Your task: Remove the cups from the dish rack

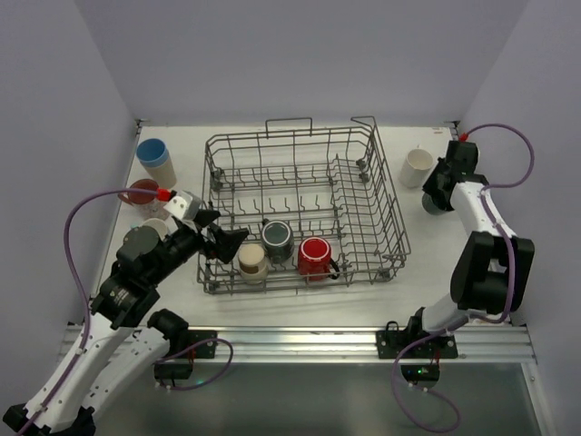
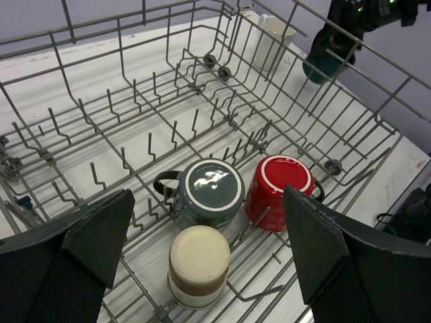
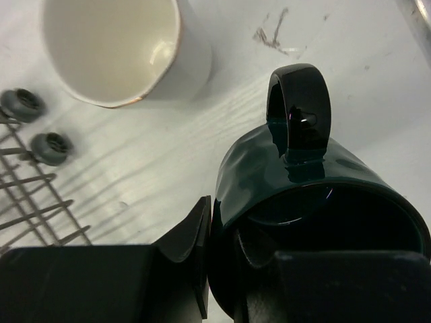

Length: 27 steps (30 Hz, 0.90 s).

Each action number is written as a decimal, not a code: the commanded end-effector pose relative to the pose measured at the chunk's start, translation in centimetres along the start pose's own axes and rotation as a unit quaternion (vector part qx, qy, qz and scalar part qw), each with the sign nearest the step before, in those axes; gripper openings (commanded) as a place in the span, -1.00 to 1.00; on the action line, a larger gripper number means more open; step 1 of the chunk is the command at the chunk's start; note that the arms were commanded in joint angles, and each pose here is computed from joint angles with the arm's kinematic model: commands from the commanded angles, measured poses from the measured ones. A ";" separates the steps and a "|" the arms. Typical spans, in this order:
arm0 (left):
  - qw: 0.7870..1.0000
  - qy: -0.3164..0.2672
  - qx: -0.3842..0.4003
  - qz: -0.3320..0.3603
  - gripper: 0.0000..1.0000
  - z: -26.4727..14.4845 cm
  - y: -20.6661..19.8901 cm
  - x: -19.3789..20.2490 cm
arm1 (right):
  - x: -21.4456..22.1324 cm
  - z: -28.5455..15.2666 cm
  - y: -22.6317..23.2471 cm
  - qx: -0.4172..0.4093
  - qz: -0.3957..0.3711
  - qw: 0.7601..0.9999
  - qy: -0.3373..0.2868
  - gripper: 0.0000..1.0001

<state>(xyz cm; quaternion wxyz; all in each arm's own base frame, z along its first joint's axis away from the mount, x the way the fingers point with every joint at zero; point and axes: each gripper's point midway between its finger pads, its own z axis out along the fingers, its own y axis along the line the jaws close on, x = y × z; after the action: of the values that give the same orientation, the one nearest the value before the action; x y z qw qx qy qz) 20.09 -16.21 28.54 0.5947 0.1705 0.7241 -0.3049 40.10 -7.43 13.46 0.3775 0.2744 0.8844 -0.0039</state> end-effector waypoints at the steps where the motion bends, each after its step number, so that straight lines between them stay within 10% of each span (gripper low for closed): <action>1: 1.000 -0.005 -0.003 0.015 1.00 0.0 0.3 0.0 | -1.8 1.1 -0.2 -0.006 -0.007 1.000 -0.011 -1.00; 14: 1.000 0.011 -0.004 0.012 1.00 0.5 0.4 0.8 | 1.0 6.0 -1.8 0.023 -0.019 0.998 0.052 -0.95; 20: 1.000 0.022 -0.005 0.011 1.00 1.0 0.6 1.3 | -0.2 4.1 -1.7 0.026 -0.002 0.999 0.028 0.32; 27: 0.998 0.062 -0.015 0.000 1.00 2.6 1.3 2.7 | -4.1 -2.7 1.9 -0.074 0.055 0.994 -0.066 0.72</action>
<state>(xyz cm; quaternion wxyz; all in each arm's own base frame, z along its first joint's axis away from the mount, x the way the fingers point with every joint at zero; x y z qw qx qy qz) 21.44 -16.97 25.56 0.5546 0.1723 0.7598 -0.2922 40.72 -8.15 11.74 0.3585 0.2881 0.8878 0.0154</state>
